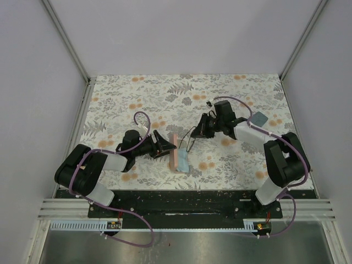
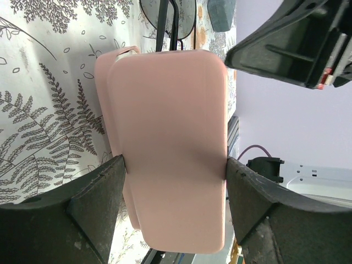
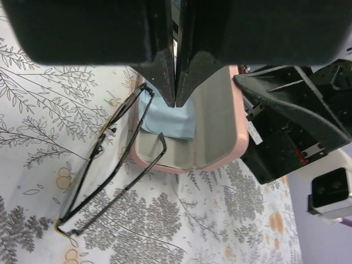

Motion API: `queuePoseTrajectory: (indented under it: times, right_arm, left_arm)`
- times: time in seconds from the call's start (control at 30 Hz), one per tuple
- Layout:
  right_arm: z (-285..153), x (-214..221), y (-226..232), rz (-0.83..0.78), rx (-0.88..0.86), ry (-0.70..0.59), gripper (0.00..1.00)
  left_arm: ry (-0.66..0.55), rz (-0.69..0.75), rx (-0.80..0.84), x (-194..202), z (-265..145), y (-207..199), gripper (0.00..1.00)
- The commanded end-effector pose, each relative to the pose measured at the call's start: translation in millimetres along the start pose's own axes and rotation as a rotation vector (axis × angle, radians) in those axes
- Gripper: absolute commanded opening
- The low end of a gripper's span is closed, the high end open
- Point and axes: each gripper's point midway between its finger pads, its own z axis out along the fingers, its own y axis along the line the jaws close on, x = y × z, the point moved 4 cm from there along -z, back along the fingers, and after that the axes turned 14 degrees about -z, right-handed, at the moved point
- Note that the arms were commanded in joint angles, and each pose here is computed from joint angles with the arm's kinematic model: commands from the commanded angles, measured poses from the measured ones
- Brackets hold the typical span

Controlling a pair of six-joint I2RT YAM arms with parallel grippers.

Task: Organize the sunglasses

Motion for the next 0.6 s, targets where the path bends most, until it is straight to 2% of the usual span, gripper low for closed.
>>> queuePoseTrajectory:
  times: [0.0,0.03,0.07,0.2,0.37,0.4,0.47,0.57]
  right_arm:
    - [12.3,-1.2,-16.2,0.035,0.073,-0.008,0.06]
    - [15.8,2.0,-22.1,0.041,0.088,0.003,0.01]
    - [21.3,7.5,-31.5,0.054,0.107,0.027,0.0]
    - [26.4,30.7,-64.0,0.129,0.172,0.087,0.0]
    - [16.7,45.2,-80.5,0.141,0.21,0.097,0.0]
    - [15.2,45.4,-80.6,0.136,0.206,0.097,0.02]
    - [11.3,46.1,-77.9,0.128,0.198,0.096,0.19]
    - [1.3,39.9,-74.7,0.106,0.227,0.062,0.25]
  left_arm:
    - [-0.032,0.083,0.067,-10.2,2.4,-20.9,0.55]
    - [-0.031,0.083,0.067,-9.7,2.1,-20.8,0.55]
    - [-0.03,0.081,0.065,-9.4,1.9,-20.1,0.55]
    - [-0.029,0.081,0.065,-8.3,0.8,-19.9,0.54]
    - [-0.033,0.086,0.051,-7.8,-0.6,-17.8,0.54]
    - [-0.034,0.086,0.05,-8.2,-0.1,-17.4,0.54]
    - [-0.031,0.084,0.052,-8.1,0.1,-18.0,0.54]
    - [-0.031,0.084,0.056,-8.5,0.2,-19.6,0.53]
